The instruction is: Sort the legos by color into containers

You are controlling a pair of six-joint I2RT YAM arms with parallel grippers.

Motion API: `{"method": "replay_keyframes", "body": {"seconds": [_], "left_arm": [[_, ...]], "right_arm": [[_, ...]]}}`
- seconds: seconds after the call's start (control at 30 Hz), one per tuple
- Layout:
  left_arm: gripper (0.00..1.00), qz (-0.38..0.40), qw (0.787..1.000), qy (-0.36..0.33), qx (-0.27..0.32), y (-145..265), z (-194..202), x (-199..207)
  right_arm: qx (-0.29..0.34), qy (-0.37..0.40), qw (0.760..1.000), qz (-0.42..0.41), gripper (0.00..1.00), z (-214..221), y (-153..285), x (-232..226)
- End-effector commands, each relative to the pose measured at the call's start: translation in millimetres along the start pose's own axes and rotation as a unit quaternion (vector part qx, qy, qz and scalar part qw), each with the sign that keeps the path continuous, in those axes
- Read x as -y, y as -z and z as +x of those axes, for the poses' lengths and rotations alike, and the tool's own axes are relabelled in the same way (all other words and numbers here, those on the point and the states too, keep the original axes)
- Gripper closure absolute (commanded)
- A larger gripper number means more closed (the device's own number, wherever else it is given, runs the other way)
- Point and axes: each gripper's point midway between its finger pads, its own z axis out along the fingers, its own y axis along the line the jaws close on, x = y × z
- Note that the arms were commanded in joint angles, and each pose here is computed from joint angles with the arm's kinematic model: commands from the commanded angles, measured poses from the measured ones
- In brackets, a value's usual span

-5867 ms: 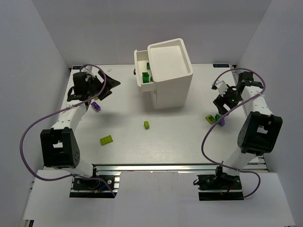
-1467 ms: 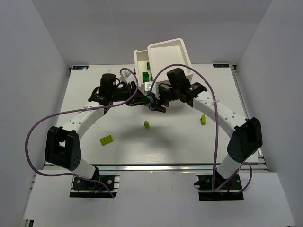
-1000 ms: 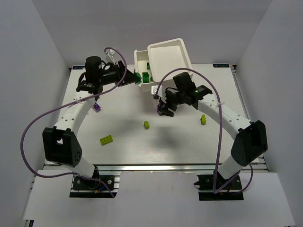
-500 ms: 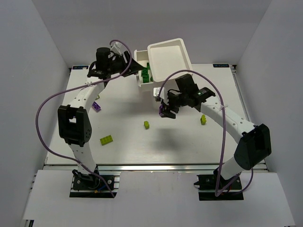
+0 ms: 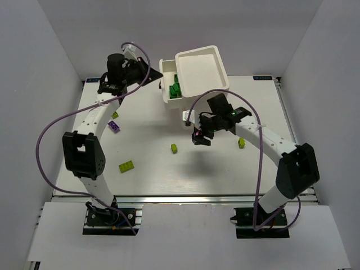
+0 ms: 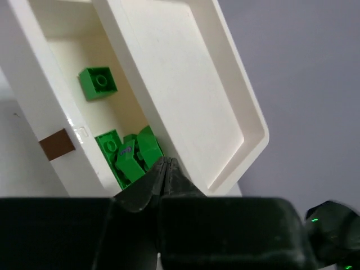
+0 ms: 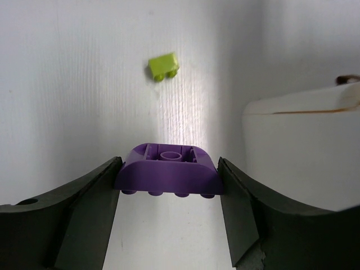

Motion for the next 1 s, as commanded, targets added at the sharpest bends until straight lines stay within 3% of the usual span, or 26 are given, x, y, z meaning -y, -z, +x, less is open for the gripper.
{"method": "replay_keyframes", "body": {"seconds": [0.0, 0.1, 0.23, 0.33, 0.43, 0.57, 0.77, 0.97], "left_arm": [[0.90, -0.046, 0.996, -0.020, 0.072, 38.7, -27.4, 2.0], [0.84, -0.081, 0.994, 0.002, 0.075, 52.2, -9.8, -18.4], [0.56, -0.108, 0.989, 0.025, 0.093, 67.3, 6.2, -36.3], [0.52, -0.097, 0.991, 0.043, 0.081, 62.9, 18.5, -41.3], [0.52, -0.068, 0.994, 0.046, 0.066, 43.1, 25.9, -39.3], [0.54, -0.045, 0.996, 0.063, 0.050, 23.8, 28.9, -38.8], [0.57, -0.062, 0.996, 0.062, 0.031, 10.7, 34.2, -51.5], [0.57, -0.048, 0.997, 0.066, 0.013, -9.3, 39.1, -58.2]], "right_arm": [[-0.051, -0.006, 0.999, -0.017, 0.87, 39.6, -20.6, -4.0], [-0.102, -0.018, 0.994, -0.020, 0.82, 70.0, -32.4, -2.7], [-0.125, -0.015, 0.992, -0.013, 0.73, 89.9, -42.0, -1.5], [-0.143, -0.018, 0.989, -0.018, 0.63, 103.3, -49.7, -2.2], [-0.159, -0.023, 0.987, -0.022, 0.48, 114.0, -55.9, -2.0], [-0.153, -0.019, 0.988, -0.023, 0.11, 110.4, -55.2, 0.7], [-0.091, -0.034, 0.995, -0.014, 0.11, 71.6, -30.5, 1.9], [0.040, -0.056, 0.997, 0.019, 0.16, 7.0, 26.0, 6.9]]}}
